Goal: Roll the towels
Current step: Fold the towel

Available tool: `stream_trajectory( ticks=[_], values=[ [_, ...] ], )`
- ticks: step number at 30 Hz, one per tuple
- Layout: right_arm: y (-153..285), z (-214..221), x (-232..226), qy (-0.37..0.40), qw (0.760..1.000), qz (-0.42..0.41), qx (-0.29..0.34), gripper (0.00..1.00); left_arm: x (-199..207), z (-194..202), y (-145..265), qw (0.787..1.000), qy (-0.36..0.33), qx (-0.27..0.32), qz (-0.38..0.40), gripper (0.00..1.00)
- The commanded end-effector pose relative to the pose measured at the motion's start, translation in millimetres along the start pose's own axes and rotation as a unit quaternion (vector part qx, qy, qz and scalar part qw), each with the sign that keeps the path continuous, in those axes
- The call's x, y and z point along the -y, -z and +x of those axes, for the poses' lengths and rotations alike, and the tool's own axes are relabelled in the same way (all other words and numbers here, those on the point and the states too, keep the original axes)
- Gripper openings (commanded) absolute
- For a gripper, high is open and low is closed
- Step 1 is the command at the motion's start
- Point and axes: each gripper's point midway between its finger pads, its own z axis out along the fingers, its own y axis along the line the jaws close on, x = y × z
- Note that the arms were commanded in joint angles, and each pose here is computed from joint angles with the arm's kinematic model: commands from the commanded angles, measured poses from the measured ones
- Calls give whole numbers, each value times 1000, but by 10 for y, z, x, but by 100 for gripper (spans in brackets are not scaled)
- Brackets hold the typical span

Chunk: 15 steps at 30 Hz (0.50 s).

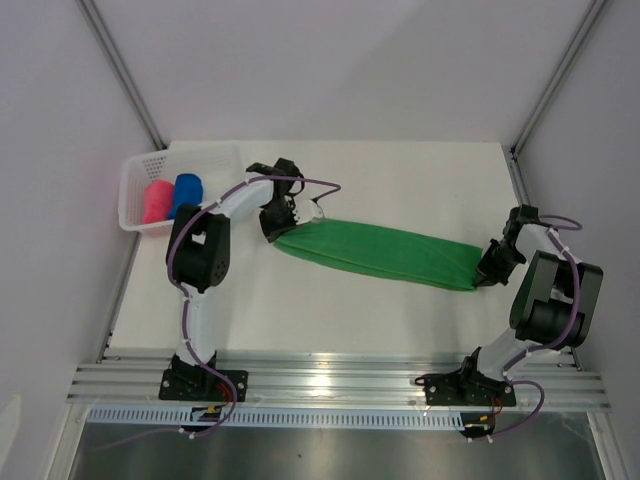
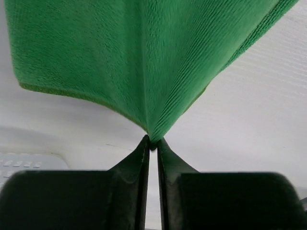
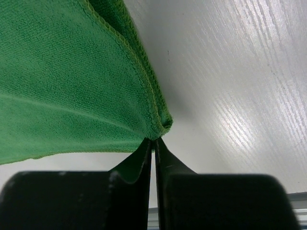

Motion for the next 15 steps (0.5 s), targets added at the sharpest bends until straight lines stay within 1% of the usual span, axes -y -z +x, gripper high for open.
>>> stream_trajectory(
  ticks=[1,2,3,5,7,9,11,13,15],
  values=[
    [-6,-78,42,2,1000,11,7,9,74,23,96,1000,-14,-2,7,13],
    [-14,-70,44,2,1000,12,4,14,84,27,88,1000,-14,-3,7,22],
    [-5,-84,44,2,1000,13,6,21,88,26,94,1000,-14,-3,8,26],
    [21,-87,59,2,1000,18,8,28,84,37,109,1000,-14,-3,6,32],
    [72,-116,72,6,1000,24,14,32,73,48,154,1000,-18,-5,0,33],
    [140,-148,78,9,999,27,23,33,51,69,237,1000,-22,-8,-10,33],
    [229,-203,89,13,999,34,34,34,62,119,310,999,-26,-17,-9,33],
    [373,-288,71,16,998,35,55,34,21,109,426,999,-25,-14,-16,34],
    [464,-358,71,15,996,39,73,34,21,107,498,1000,-11,-9,-15,35]
  ],
)
